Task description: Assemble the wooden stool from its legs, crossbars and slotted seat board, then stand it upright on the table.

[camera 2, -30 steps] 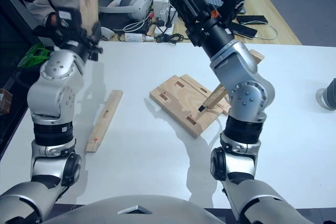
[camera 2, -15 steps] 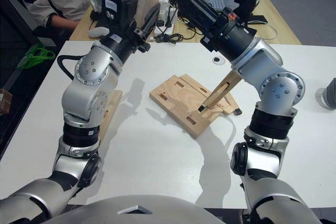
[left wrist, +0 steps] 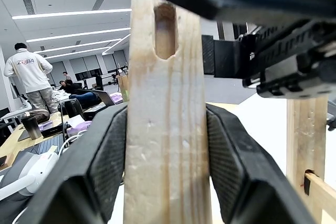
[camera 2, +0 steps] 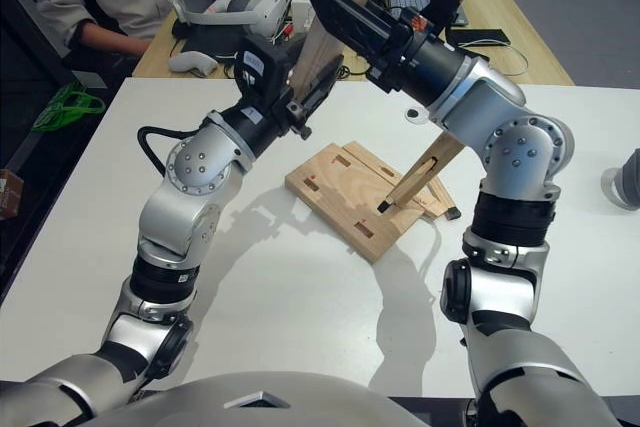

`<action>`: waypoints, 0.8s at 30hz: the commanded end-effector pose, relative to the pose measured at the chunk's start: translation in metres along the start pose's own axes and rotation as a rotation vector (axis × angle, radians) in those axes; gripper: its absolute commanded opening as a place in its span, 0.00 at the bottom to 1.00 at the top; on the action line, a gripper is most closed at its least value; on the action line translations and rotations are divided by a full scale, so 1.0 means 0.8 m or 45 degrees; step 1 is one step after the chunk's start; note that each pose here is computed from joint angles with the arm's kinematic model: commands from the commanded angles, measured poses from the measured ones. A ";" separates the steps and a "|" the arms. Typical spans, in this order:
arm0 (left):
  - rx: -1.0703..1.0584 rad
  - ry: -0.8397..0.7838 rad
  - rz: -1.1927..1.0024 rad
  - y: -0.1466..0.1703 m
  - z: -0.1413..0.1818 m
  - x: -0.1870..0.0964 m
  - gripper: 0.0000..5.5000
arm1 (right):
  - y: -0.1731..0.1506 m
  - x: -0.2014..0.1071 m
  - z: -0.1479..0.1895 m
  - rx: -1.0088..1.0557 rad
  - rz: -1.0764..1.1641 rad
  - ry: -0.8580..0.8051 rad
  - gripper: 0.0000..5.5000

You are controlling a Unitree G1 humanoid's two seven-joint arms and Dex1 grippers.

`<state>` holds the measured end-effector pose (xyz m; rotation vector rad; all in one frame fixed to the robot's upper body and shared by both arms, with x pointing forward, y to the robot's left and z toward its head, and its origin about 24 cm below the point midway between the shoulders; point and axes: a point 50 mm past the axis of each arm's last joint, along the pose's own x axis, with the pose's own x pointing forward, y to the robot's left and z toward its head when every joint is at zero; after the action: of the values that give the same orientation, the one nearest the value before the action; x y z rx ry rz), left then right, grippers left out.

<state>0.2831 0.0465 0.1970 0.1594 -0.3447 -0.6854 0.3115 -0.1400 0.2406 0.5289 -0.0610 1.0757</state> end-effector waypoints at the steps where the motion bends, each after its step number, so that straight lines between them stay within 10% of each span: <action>1: 0.042 -0.002 0.013 0.005 -0.001 -0.007 0.37 | 0.004 0.000 0.008 -0.010 0.024 0.000 0.49; 11: 0.085 -0.046 -0.006 0.002 0.005 -0.004 0.37 | 0.003 -0.004 0.006 0.001 0.034 -0.010 0.20; 19: 0.079 0.059 -0.243 -0.021 -0.009 -0.016 0.53 | -0.009 -0.007 0.000 -0.047 -0.075 -0.021 0.19; 24: -0.373 0.374 -0.537 0.005 -0.024 -0.064 0.57 | -0.020 -0.029 0.003 -0.105 -0.083 0.033 0.18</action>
<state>0.2602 0.0624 0.1654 0.1578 -0.0387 -1.0283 0.3174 -0.1554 0.2286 0.4817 -0.0626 0.9972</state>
